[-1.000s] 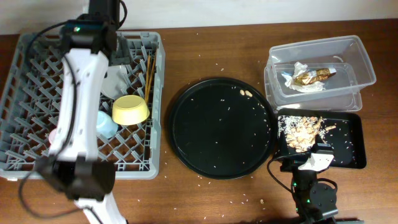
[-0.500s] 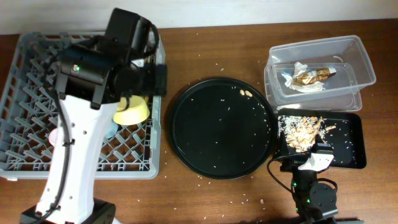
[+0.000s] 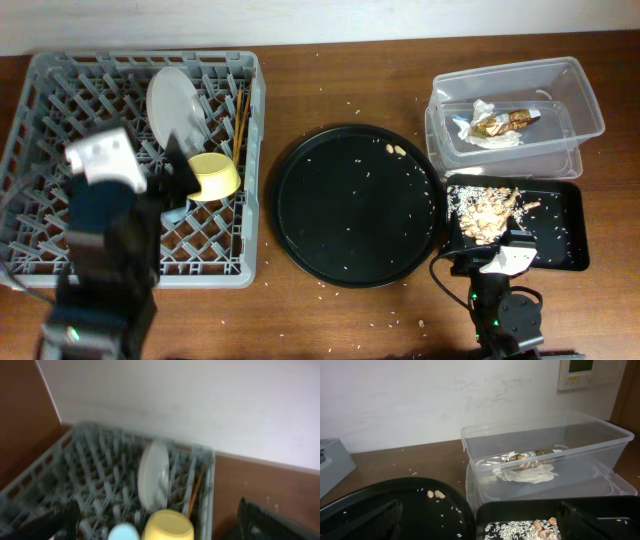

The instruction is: Sort waste into correct bins and load items into the dishwasher rack

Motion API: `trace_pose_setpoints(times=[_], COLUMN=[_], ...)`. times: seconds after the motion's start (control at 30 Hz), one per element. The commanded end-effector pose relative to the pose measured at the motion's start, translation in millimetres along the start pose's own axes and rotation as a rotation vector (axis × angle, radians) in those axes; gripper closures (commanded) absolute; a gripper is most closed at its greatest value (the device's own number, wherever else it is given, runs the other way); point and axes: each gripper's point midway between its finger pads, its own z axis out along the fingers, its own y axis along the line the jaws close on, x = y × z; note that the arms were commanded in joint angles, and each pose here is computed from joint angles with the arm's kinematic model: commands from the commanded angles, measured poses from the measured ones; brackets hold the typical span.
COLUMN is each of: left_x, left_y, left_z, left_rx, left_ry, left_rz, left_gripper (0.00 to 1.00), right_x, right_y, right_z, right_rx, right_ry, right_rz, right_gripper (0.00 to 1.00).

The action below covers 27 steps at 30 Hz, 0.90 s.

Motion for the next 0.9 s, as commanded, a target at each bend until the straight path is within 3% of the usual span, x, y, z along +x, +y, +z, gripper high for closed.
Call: trace_pose_setpoints(times=[0.0,0.17,0.33,0.87], left_x=[60.4,127.6,199.9,199.4], left_y=[26.3,45.8,30.2,29.2], left_z=[-14.5,-11.8,11.0,11.2], left_rx=[0.022,0.021,0.144,0.149], left_ry=[-0.066,-0.225,-0.210,-0.214], left_rz=[-0.040,-0.088,-0.073,-0.071], left_gripper=[0.01,0.01,0.01,0.01], right_x=[3.3,3.3,3.3,3.3], right_y=[-1.2,-1.2,-1.2,-1.2], right_z=[0.4,0.4,0.4,0.4], right_rx=[0.004,0.004,0.004,0.004], right_ry=[0.004,0.004,0.004,0.004], right_rz=[-0.001,-0.001,-0.001,-0.001], right_gripper=[0.02,0.02,0.01,0.02])
